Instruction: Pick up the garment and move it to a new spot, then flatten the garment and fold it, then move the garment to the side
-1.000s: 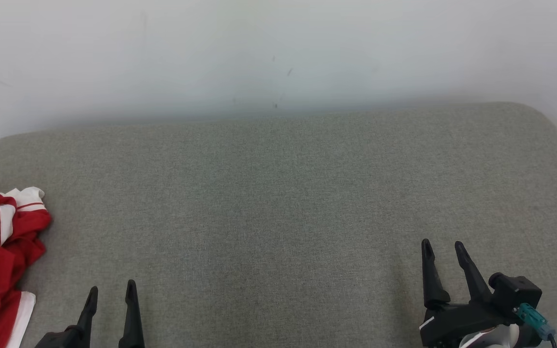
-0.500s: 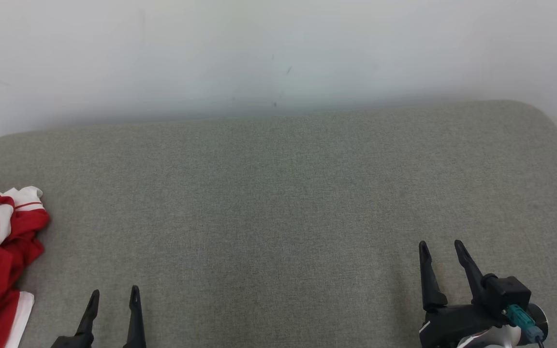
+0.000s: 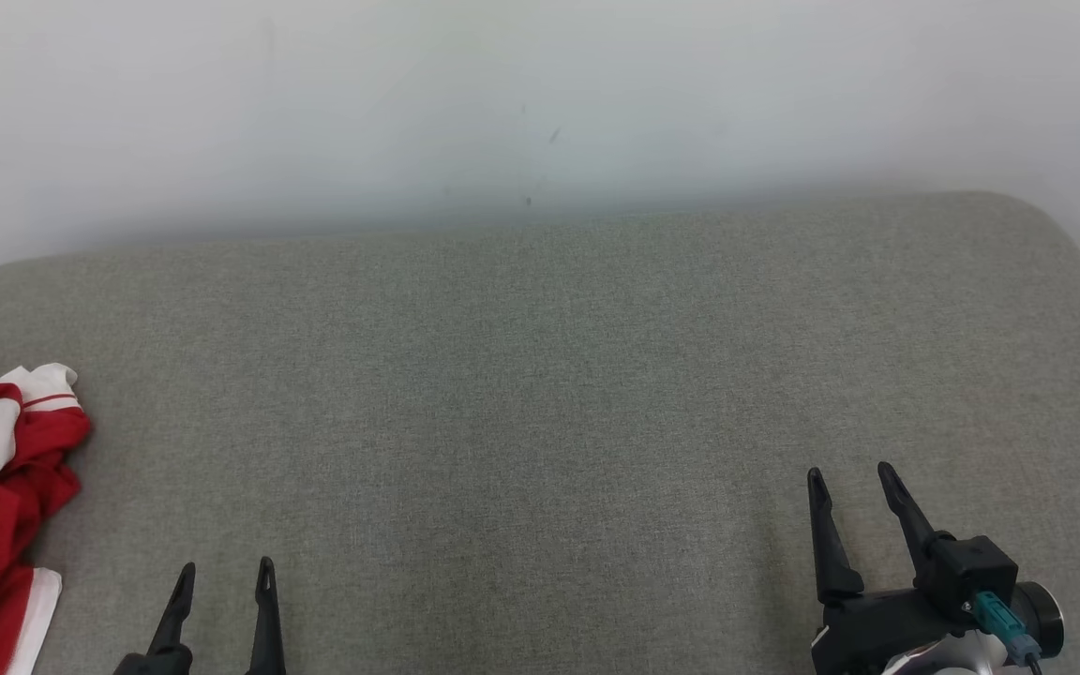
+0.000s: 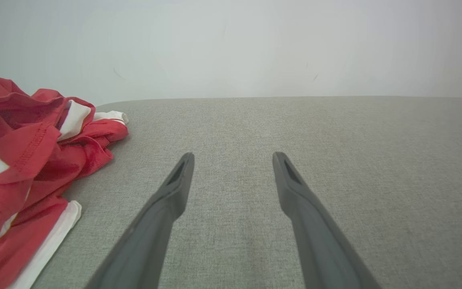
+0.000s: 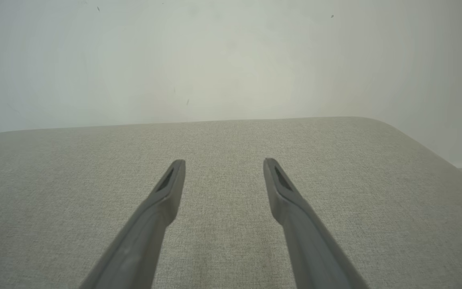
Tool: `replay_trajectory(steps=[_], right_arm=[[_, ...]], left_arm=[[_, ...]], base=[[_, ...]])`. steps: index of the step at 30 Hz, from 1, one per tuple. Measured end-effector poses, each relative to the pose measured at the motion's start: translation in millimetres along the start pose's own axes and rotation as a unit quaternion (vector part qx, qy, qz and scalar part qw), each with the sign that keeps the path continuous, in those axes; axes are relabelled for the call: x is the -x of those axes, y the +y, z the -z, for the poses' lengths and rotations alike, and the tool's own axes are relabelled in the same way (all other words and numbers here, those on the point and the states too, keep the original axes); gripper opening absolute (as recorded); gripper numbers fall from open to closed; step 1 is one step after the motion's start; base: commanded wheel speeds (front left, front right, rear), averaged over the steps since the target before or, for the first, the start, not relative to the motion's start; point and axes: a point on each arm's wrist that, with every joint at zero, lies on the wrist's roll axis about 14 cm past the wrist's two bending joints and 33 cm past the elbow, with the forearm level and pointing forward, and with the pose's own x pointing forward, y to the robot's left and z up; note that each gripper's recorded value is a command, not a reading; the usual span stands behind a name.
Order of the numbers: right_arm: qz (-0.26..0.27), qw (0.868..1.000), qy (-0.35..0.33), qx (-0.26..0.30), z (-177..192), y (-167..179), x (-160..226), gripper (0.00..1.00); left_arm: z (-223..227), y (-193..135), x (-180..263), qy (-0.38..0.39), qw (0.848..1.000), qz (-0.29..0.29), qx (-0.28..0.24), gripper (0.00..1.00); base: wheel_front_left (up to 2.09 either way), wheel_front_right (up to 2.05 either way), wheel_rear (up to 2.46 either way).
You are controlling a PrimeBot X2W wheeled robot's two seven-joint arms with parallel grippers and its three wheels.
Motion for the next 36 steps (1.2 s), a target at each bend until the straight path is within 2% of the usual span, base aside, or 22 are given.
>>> replay_trajectory(steps=[22, 29, 36], right_arm=[[-0.007, 1.000, -0.001, 0.002, 0.0, 5.3, -4.4, 1.00], [-0.044, 0.999, 0.001, 0.002, 1.7, 30.8, -16.6, 1.00], [-0.112, 0.994, 0.008, 0.001, 7.4, 79.3, -32.9, 1.00]], left_arm=[[0.2, 7.0, 4.6, 0.000, 1.000, -0.013, 0.003, 1.00], [-0.4, 27.6, 17.8, -0.001, 0.999, -0.048, 0.003, 1.00], [2.5, 67.8, 50.2, 0.003, 0.993, -0.119, 0.005, 1.00]], base=[[0.00, 0.00, 0.00], [0.00, 0.00, 0.00], [0.00, 0.00, 0.00]])
